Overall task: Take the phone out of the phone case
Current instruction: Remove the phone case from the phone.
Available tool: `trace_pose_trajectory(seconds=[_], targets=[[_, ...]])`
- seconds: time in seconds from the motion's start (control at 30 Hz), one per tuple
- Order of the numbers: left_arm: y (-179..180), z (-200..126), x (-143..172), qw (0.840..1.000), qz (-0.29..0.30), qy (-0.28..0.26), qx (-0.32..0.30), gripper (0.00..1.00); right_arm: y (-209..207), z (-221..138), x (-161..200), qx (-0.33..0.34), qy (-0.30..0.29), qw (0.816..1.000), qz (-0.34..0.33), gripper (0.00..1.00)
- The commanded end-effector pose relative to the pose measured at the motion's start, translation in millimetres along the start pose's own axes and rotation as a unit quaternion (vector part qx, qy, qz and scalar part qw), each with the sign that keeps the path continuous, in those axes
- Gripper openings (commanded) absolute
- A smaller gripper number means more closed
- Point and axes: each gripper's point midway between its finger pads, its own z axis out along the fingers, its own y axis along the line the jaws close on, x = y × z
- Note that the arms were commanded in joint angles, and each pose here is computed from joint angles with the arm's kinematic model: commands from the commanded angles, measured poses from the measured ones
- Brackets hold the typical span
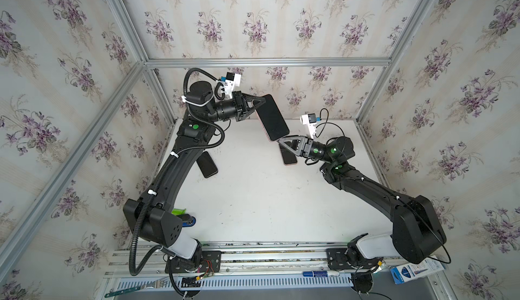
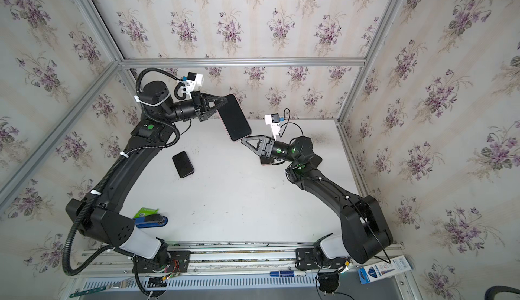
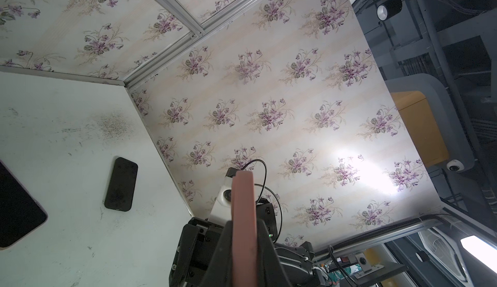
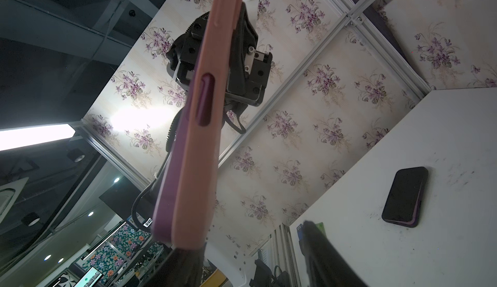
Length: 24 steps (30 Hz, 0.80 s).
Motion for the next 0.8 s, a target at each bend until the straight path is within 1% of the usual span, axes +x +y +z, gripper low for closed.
trace_pose_trajectory(seconds=[0.0, 0.27, 0.4, 0.57, 0.77], targets=[[-13, -1, 13, 0.999, 0.012, 0.031, 0.026, 0.0, 7, 0, -17, -0.003, -0.036, 0.999, -0.008, 0.59], [-15, -5, 22, 0.998, 0.032, 0.039, 0.03, 0.0, 2, 1, -21, -0.001, -0.047, 0.999, 0.002, 0.6], [-13, -5, 25, 0.998, 0.038, 0.041, 0.029, 0.0, -4, 4, -23, 0.004, -0.048, 0.999, 0.018, 0.6], [-7, -5, 28, 0.998, 0.037, 0.042, 0.024, 0.0, -3, 3, -26, -0.005, -0.061, 0.998, 0.026, 0.6], [0, -5, 31, 0.998, 0.035, 0.043, 0.019, 0.0, -7, 4, -24, -0.001, -0.056, 0.998, 0.037, 0.61]])
